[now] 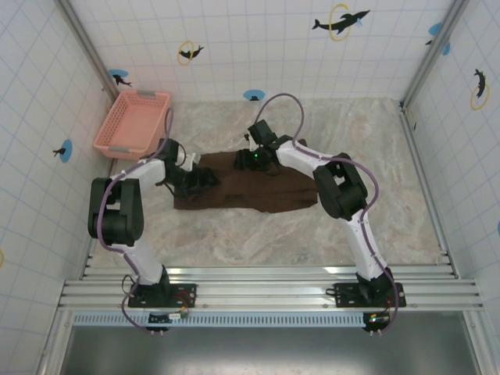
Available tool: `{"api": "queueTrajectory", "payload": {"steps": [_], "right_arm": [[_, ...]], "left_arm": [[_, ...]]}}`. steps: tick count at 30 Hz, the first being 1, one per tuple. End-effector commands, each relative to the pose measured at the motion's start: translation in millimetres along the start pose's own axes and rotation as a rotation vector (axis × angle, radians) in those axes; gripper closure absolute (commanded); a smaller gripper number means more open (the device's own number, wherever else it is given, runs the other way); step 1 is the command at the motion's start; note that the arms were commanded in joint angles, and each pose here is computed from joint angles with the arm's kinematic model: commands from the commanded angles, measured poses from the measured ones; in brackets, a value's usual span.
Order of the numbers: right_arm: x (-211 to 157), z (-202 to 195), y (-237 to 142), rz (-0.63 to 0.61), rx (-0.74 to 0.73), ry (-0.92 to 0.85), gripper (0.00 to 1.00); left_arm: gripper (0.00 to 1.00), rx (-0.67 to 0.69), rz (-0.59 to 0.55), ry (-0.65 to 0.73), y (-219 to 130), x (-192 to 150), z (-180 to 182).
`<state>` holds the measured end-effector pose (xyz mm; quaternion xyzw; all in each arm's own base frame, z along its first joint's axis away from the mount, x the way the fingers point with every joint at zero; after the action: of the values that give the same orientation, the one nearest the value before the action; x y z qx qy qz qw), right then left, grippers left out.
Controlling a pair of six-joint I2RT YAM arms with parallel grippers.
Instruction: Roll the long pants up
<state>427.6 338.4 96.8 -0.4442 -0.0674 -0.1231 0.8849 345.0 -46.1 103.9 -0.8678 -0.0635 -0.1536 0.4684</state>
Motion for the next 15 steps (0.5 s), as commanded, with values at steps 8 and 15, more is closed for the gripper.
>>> {"api": "queueTrajectory", "payload": {"steps": [8,15], "right_arm": [[7,-60,50,0.008,-0.073,0.181,0.3],[29,-23,-24,-0.034,0.06,0.022,0.3]], "left_arm": [[0.02,0.018,0.175,-0.143,22,-53,35],[0.02,0.066,0.118,-0.069,-9,-27,26]]}}
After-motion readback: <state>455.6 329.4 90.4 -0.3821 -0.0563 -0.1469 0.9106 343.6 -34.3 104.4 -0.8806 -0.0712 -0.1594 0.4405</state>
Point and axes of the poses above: each hand's point on the last joint's axis, 136 mm out from that joint toward the fingers, its own y axis out along the fingers, its own z axis along the line the jaws close on, x = y × z, the point moved 7 cm from there along -y, back along the fingers, and after that the axes turned 15 degrees about y, right-handed, at the moved point
